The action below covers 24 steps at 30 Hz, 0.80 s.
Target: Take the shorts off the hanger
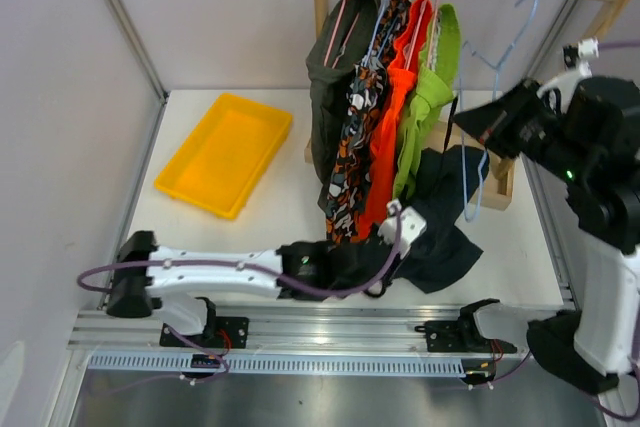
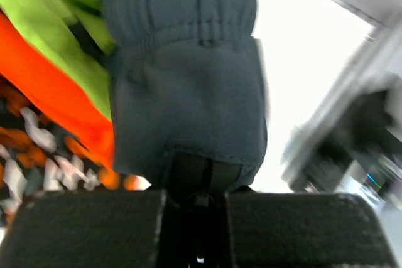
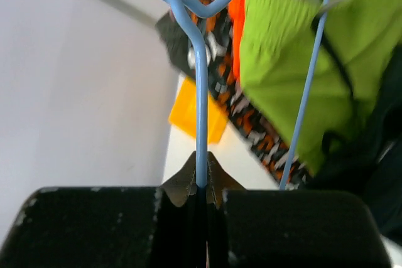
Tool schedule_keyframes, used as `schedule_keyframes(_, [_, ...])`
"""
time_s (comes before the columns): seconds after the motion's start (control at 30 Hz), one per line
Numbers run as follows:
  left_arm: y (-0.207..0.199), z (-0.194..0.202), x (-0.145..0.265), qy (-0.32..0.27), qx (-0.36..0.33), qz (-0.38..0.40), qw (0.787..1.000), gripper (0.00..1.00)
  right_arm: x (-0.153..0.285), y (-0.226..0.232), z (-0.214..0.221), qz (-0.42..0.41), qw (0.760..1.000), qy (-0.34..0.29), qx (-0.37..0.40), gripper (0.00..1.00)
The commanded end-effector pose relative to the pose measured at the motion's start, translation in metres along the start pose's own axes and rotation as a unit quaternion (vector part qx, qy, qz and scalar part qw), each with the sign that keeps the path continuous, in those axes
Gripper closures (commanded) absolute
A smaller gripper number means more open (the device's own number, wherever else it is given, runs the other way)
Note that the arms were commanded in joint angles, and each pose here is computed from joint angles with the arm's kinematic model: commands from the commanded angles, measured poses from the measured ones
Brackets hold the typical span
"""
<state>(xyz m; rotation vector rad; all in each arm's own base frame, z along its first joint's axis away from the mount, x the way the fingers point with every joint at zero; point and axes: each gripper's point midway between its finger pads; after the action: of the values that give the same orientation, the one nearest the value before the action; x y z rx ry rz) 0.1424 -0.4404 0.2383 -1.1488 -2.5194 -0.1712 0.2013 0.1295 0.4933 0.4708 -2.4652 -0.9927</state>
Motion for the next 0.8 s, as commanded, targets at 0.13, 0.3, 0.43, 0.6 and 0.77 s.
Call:
schedule_keyframes(0.13, [-0.019, 0.008, 0.103, -0.025, 0.057, 0.043, 0.997, 1.0, -0.051, -0.016, -0.094, 0.047, 0.992, -0.106, 0.057, 1.0])
schedule_keyframes(0.3, [-0.012, 0.022, 0.138, -0.029, 0.058, 0.046, 0.997, 1.0, -0.082, -0.052, -0.132, 0.077, 0.988, -0.13, 0.031, 1.0])
schedule_keyframes(0.43, [0.008, 0.025, 0.154, -0.024, 0.061, 0.024, 0.998, 1.0, -0.098, -0.075, -0.161, 0.085, 0.985, -0.152, 0.018, 1.0])
schedule_keyframes(0.6, [0.026, 0.039, 0.166, -0.031, 0.09, 0.027, 0.995, 1.0, -0.121, -0.095, -0.179, 0.09, 0.983, -0.157, 0.015, 1.0])
schedule_keyframes(0.77, [0.039, 0.069, 0.165, -0.013, 0.11, 0.011, 0.994, 1.0, -0.145, -0.12, -0.176, 0.102, 0.986, -0.135, 0.0, 1.0])
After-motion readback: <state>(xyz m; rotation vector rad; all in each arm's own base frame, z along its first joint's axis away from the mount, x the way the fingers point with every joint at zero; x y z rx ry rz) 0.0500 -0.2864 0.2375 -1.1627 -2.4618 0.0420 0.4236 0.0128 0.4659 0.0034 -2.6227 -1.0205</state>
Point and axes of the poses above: each gripper's point midway between its finger pads, its own x axis back along the fingers, its own y axis along the line the jaws close on, z = x × y
